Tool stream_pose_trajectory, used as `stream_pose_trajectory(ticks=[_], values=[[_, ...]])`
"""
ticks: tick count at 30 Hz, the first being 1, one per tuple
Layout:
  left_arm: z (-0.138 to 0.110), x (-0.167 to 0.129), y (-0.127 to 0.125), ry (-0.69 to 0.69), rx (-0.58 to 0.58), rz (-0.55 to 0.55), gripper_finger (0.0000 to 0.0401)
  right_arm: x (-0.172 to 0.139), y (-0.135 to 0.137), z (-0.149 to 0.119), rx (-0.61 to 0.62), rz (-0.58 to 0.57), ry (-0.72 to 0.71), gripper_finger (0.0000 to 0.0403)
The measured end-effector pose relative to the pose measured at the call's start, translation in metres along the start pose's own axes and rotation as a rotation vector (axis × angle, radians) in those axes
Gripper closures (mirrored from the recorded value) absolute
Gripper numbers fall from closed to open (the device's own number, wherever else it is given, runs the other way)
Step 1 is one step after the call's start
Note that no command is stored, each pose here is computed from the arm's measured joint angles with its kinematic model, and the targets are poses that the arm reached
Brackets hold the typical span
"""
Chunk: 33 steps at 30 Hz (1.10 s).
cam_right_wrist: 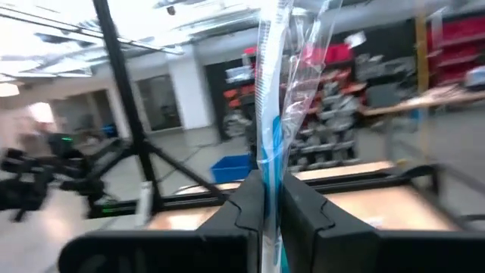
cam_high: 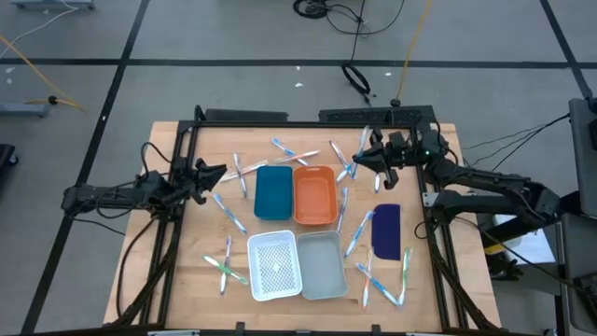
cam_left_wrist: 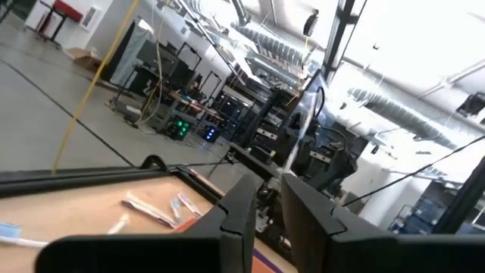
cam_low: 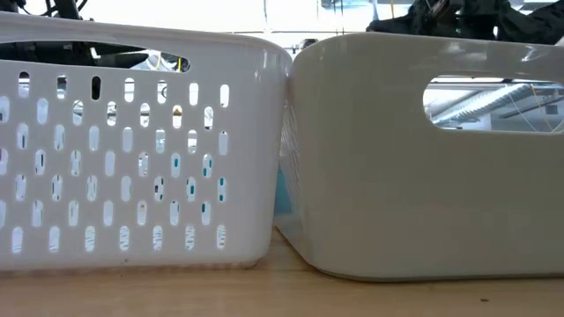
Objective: Pick & Place Toothbrushes
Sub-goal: Put the blue toothbrush into the blue bin
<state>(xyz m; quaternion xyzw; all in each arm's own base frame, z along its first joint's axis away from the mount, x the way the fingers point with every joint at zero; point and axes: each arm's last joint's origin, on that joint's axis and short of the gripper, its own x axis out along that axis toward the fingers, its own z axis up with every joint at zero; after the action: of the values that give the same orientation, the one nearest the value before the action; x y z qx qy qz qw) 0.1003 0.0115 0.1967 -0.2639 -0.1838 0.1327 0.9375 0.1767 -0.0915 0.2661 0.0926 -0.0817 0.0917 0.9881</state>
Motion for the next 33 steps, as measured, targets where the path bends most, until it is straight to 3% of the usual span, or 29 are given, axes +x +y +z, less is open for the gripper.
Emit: stream_pose_trajectory(ticks=[5,11,21,33], values=[[0.003,0.005,-0.003,-0.04,0.006,-0.009,0.0279,0.028,0.0,-0.01,0.185,0.043,0.114,0.0389],[0.017,0.025,-0.019,-0.029,0.128,-0.006,0.0223,0.065,-0.002,-0.011,0.317,0.085,0.193,0.0389],[0.02,0.089,-0.048,0.177,0.334,-0.004,0.0203,0.114,-0.007,-0.004,0.331,0.153,0.216,0.039],[0.015,0.152,-0.062,0.284,0.34,-0.077,0.0201,0.146,-0.011,-0.012,0.303,0.168,0.306,0.039]])
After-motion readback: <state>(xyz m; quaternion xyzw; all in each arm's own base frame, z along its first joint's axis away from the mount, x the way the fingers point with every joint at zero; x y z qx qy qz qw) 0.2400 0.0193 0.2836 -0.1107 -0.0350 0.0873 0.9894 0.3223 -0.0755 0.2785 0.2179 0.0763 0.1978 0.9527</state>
